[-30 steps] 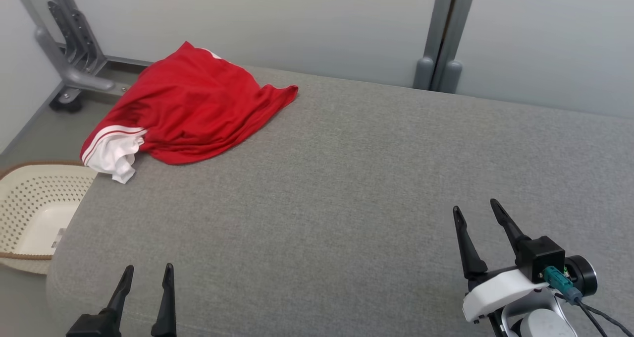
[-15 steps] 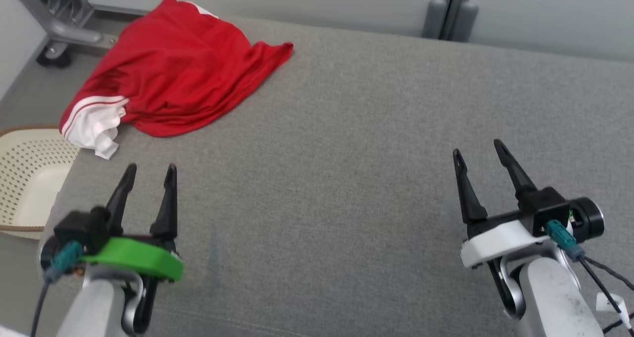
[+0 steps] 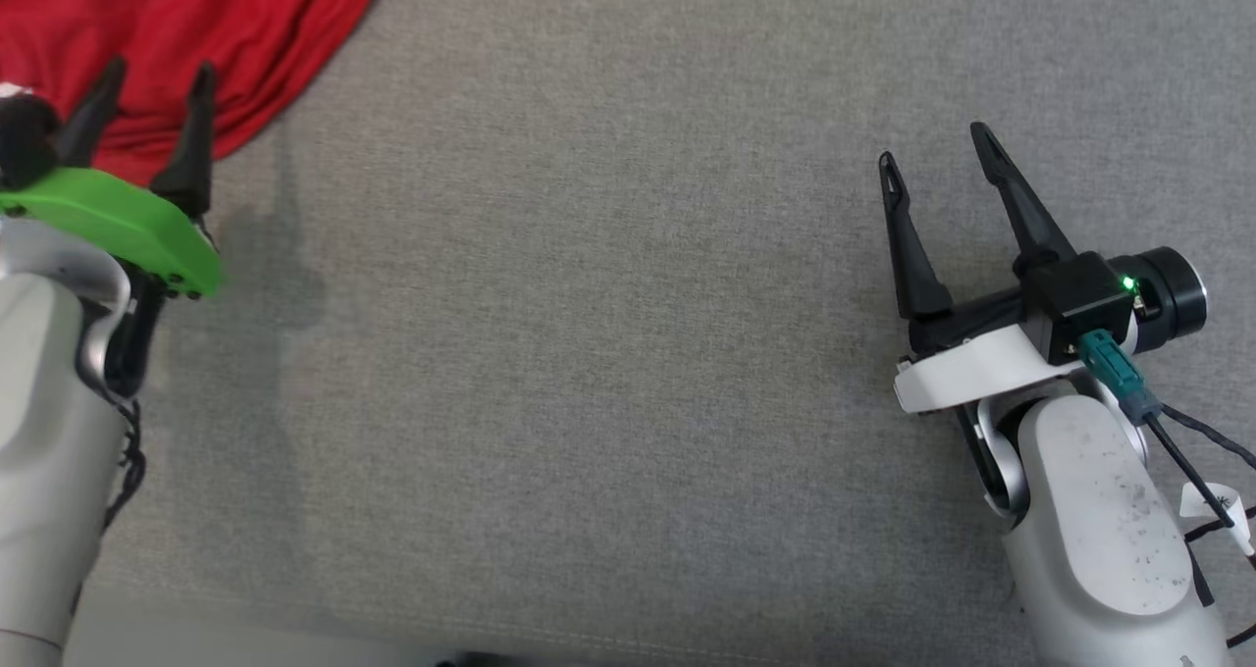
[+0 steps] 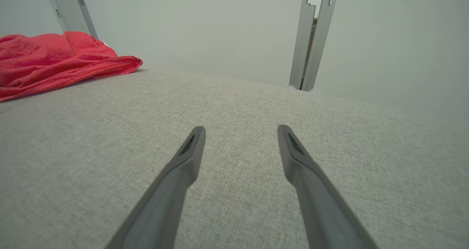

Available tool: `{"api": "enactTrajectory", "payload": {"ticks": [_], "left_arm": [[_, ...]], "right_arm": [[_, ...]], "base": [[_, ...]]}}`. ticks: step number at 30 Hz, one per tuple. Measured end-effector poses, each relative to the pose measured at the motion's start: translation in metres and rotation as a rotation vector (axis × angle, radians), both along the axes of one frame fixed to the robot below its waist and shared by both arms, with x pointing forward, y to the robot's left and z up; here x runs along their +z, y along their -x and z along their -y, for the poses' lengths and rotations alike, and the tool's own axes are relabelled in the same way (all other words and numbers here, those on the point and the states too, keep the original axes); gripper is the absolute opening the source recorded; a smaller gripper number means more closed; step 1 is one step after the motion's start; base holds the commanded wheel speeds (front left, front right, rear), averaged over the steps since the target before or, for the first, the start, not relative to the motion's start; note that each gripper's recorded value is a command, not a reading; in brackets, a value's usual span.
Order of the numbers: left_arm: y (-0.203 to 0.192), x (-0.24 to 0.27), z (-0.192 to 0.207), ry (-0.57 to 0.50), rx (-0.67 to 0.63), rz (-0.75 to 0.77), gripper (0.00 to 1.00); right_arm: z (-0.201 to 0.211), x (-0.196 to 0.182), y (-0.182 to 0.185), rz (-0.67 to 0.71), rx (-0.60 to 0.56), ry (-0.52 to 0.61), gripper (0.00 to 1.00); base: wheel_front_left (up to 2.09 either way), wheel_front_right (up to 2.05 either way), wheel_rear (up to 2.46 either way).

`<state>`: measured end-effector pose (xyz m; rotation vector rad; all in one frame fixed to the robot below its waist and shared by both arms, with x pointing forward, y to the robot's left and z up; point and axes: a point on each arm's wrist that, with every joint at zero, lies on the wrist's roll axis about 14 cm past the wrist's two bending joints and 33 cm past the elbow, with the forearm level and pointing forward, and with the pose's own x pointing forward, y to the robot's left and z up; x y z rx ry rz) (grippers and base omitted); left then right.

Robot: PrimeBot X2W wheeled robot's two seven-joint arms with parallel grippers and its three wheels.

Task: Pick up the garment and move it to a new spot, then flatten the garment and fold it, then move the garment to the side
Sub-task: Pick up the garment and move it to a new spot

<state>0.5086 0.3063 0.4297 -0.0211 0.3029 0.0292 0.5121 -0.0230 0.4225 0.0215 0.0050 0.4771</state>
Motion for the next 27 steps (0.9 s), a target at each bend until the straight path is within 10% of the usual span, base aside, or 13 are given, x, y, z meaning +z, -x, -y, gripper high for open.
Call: {"api": "enactTrajectory", "payload": {"ticks": [8, 9, 10, 27], "left_arm": [[-0.006, -0.084, -0.031, -0.048, 0.082, -0.316, 0.98], [-0.006, -0.090, -0.029, -0.045, 0.080, -0.336, 0.36], [-0.009, -0.092, -0.028, -0.042, 0.078, -0.345, 0.00], [-0.024, 0.051, 0.018, -0.083, -0.165, -0.070, 0.00]], "right_arm": [[0.021, -0.033, -0.009, -0.048, -0.051, 0.016, 1.00], [0.025, -0.035, -0.009, -0.051, -0.059, 0.018, 1.00], [0.029, -0.035, -0.009, -0.054, -0.069, 0.021, 1.00], [0.045, 0.000, 0.049, -0.107, -0.102, -0.047, 1.00]], "base": [[0.00, 0.00, 0.00], [0.00, 0.00, 0.00], [0.00, 0.00, 0.00], [0.00, 0.00, 0.00]]}}
